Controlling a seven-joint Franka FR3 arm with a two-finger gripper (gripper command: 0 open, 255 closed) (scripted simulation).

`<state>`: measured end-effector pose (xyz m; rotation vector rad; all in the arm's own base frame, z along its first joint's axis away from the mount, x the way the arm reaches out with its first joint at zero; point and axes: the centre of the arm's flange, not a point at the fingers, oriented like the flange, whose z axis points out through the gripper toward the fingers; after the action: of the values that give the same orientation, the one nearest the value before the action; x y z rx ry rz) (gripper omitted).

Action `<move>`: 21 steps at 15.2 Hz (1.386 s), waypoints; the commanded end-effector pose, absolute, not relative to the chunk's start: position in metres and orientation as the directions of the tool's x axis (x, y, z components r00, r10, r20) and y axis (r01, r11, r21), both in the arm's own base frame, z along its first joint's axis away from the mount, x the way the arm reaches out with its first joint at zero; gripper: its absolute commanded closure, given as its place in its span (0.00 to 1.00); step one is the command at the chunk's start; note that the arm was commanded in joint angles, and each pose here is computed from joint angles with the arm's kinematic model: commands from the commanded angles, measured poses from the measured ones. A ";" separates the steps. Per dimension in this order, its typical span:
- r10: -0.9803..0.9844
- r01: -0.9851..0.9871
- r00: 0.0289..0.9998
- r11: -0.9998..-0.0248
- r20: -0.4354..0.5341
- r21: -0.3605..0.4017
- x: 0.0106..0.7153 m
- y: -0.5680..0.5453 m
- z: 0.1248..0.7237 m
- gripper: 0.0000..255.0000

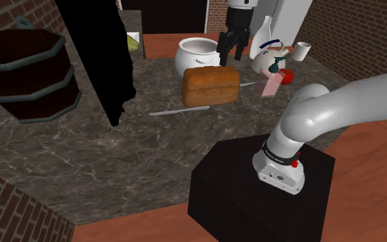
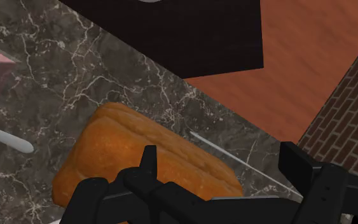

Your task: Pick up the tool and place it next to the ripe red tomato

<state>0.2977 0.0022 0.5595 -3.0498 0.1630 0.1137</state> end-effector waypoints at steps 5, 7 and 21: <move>0.088 0.082 0.991 -0.994 -0.096 -0.066 0.342 0.021 0.528 0.00; 0.182 0.177 0.978 -0.982 -0.106 -0.059 0.363 0.033 0.511 0.00; 0.744 0.751 0.642 -0.659 -0.184 -0.044 0.459 0.161 0.389 0.00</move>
<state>0.4592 0.1603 0.4703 -2.9372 -1.2571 0.0083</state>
